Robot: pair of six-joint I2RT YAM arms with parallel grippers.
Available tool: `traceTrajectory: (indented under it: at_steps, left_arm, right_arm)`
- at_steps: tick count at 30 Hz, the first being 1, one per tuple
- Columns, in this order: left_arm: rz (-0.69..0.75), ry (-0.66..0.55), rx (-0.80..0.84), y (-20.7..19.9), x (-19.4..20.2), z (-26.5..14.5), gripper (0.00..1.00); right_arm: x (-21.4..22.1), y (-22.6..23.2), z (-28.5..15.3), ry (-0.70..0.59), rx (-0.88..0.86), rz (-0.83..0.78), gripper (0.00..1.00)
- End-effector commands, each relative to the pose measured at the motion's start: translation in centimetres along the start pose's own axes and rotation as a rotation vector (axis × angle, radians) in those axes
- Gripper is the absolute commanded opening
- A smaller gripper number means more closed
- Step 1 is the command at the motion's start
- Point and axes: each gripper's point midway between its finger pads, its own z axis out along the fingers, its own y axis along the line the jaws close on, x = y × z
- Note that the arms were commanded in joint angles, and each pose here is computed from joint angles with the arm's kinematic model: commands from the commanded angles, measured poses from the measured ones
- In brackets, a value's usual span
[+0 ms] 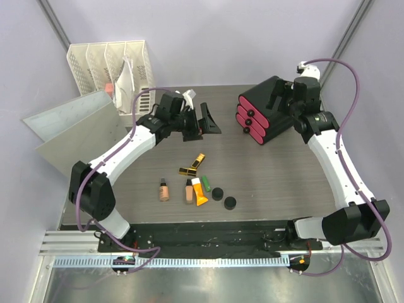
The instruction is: Organize the makeup
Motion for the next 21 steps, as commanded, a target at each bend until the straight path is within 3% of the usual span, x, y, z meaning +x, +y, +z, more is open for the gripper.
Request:
traceTrajectory:
  at_steps: [1, 6, 8, 15, 20, 21]
  left_arm:
    - [-0.066, -0.073, 0.255, -5.1, -3.0, 1.3, 1.00]
    - [-0.183, -0.093, 0.417, -7.2, -5.6, 4.4, 0.99]
    - [-0.262, -0.075, 0.429, -6.7, -5.9, 6.1, 0.98]
    - [-0.344, -0.136, 0.491, -7.3, -9.0, 8.6, 0.99]
    - [-0.399, -0.161, 0.500, -6.7, -10.2, 10.6, 0.98]
    - [-0.413, -0.155, 0.500, -6.7, -10.3, 10.9, 0.97]
  right_arm:
    - [-2.8, 1.3, 1.4, -0.060, -0.019, 0.003, 1.00]
    - [-2.8, 2.3, 4.0, -0.020, -0.037, -0.003, 0.99]
    - [-2.8, 2.3, 5.2, -0.005, -0.038, 0.002, 1.00]
    - [-3.3, 1.1, 8.2, 0.030, -0.058, 0.031, 0.94]
    - [-2.7, 1.8, 10.4, 0.080, -0.134, 0.070, 0.76]
    - [-2.7, 2.1, 10.7, 0.088, -0.149, 0.071, 0.68]
